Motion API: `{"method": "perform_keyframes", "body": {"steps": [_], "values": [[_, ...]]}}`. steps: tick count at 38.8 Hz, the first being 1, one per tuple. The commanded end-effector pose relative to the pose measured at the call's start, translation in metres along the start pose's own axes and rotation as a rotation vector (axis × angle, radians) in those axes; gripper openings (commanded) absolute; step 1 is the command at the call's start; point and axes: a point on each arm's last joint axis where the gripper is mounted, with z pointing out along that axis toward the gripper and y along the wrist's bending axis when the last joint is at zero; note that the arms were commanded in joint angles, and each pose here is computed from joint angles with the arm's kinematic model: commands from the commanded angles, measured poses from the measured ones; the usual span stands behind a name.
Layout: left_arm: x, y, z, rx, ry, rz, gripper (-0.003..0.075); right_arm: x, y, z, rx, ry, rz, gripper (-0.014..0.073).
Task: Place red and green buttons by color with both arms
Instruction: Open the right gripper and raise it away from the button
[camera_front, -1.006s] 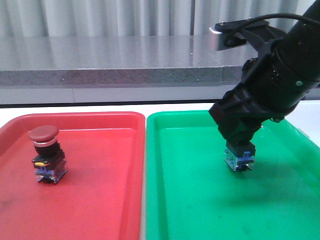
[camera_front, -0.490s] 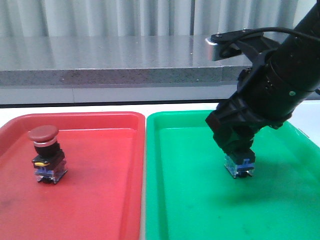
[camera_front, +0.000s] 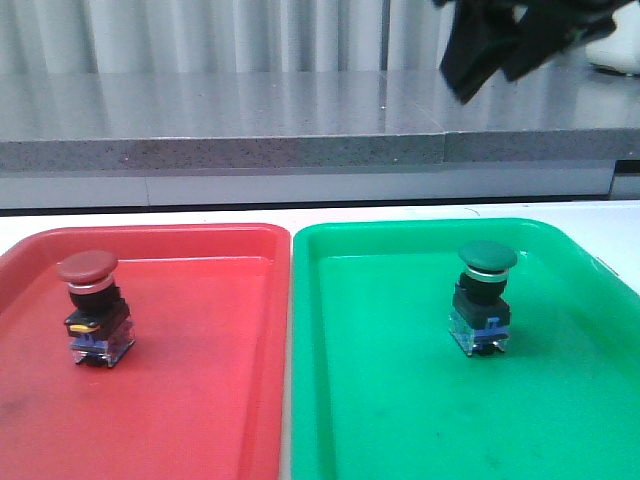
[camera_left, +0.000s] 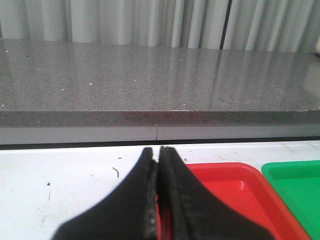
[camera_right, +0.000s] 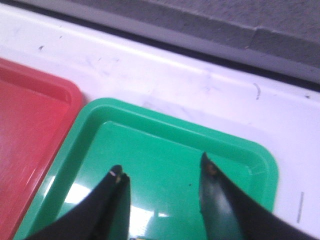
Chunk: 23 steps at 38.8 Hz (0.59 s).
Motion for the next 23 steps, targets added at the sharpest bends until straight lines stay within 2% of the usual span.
{"method": "perform_keyframes", "body": {"steps": [1,5,8,14,23], "values": [[-0.016,-0.002,-0.001,0.018,-0.100,-0.013,-0.0020,-0.027,-0.012,-0.027,0.028,-0.102,0.039,0.0153],[-0.016,-0.002,-0.001,0.018,-0.100,-0.013,-0.0020,-0.028,-0.026,-0.032,0.064,-0.094,0.066,-0.0031],[-0.016,-0.002,-0.001,0.018,-0.100,-0.013,-0.0020,-0.025,-0.034,-0.036,0.088,-0.087,0.084,-0.0113],[-0.016,-0.002,-0.001,0.018,-0.100,-0.013,-0.0020,-0.002,-0.052,-0.055,0.143,-0.078,0.126,-0.0109],[-0.016,-0.002,-0.001,0.018,-0.100,-0.013,-0.0020,0.062,-0.050,-0.095,0.180,-0.207,0.072,-0.0109]]}}
